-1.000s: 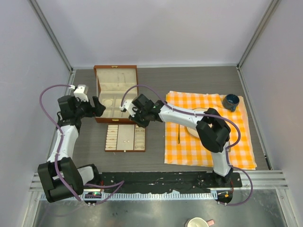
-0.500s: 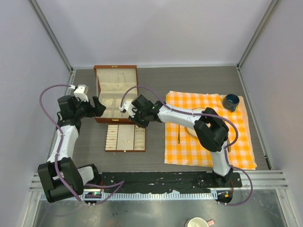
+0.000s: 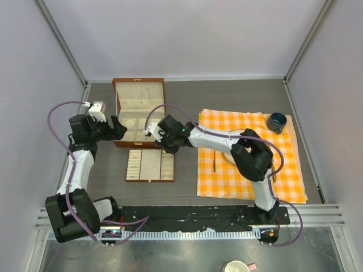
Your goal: Organize the mixed jewelry
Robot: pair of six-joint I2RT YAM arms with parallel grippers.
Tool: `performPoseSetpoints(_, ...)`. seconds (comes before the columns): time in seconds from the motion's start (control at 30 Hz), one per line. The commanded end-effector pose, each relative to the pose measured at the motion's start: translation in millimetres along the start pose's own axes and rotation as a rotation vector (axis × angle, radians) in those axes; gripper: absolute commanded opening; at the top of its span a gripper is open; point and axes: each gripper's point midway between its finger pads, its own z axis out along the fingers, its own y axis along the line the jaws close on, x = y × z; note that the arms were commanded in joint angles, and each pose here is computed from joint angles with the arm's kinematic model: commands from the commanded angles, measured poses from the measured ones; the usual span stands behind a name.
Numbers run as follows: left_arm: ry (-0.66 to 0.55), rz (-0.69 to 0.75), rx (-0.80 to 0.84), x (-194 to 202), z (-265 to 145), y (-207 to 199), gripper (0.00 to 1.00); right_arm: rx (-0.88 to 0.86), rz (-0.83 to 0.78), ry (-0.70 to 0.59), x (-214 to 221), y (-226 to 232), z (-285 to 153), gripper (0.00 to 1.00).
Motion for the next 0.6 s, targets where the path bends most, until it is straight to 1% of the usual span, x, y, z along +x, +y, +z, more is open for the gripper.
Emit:
performPoseSetpoints(0.0, -0.053, 0.045, 0.022, -16.5, -4.9, -5.0, 0.89, 0.017, -0.023, -0.026, -6.7, -1.9, 3.9, 0.01)
performPoseSetpoints(0.57, -0.048, 0.042, 0.022, -12.3, -4.5, -4.8, 0.89, 0.023, -0.031, -0.008, 0.4, -2.8, 9.9, 0.01)
